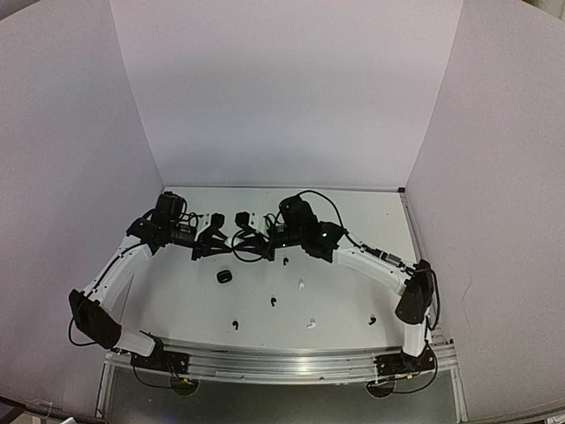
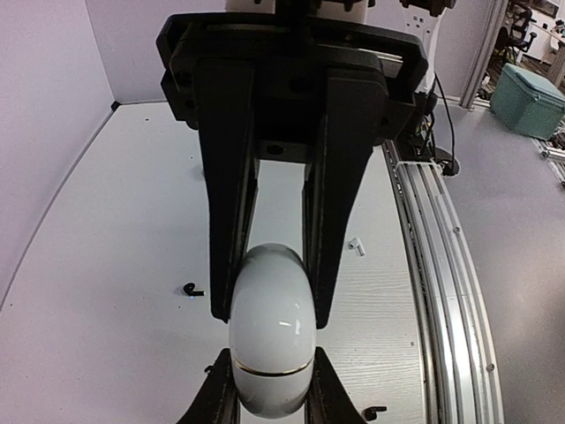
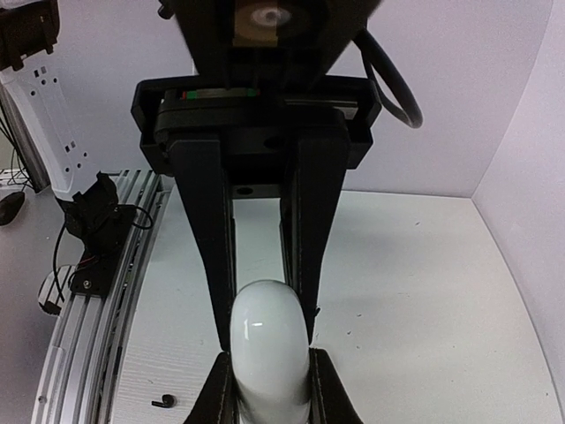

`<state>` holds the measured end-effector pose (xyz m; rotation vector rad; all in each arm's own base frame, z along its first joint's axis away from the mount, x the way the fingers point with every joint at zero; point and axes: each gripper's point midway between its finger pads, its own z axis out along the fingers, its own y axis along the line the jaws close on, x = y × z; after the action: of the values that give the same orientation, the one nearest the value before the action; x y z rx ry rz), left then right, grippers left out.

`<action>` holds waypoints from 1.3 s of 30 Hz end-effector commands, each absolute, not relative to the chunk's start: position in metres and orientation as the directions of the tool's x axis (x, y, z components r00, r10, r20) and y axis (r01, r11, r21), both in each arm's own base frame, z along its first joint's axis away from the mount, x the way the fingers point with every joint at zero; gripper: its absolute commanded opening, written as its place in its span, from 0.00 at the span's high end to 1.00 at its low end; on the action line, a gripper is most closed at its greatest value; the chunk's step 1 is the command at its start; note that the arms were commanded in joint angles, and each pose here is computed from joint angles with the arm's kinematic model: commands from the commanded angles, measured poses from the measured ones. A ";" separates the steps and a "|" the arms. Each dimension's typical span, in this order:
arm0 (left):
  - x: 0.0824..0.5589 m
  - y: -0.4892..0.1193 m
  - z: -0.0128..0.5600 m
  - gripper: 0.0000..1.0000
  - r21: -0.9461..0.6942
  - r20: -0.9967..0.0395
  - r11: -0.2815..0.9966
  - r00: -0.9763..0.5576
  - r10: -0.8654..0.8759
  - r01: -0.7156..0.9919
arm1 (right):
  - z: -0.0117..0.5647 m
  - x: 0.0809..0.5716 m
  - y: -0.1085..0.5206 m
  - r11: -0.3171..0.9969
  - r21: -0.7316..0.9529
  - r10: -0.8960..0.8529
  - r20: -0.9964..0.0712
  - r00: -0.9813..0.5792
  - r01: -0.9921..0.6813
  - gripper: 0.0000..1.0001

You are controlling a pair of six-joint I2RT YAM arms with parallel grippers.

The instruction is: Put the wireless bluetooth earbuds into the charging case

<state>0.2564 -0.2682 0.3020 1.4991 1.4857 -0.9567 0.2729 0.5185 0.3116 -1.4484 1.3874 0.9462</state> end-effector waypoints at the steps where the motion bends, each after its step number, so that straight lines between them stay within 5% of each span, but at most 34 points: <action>1: 0.257 -0.273 0.321 0.99 0.078 -0.930 -0.004 0.075 0.360 0.997 | 0.324 0.270 0.525 0.009 -0.118 -0.290 -0.951 0.110 -0.993 1.00; 10: 0.259 -0.270 0.316 1.00 0.093 -0.921 0.017 0.079 0.381 0.996 | 0.328 0.272 0.524 0.028 -0.107 -0.285 -0.954 0.095 -0.994 0.99; 16: 0.252 -0.267 0.314 1.00 0.167 -0.912 -0.014 0.160 0.377 0.986 | 0.329 0.276 0.524 0.053 -0.062 -0.284 -0.958 0.045 -0.997 0.66; 39: 0.231 -0.260 0.301 1.00 0.243 -0.879 -0.125 0.273 0.390 0.962 | 0.330 0.316 0.514 0.209 -0.044 -0.286 -0.958 -0.018 -0.977 0.64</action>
<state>0.2560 -0.2629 0.2927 1.6467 1.3100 -0.7804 0.2812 0.5236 0.3046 -1.3841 1.5035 0.9626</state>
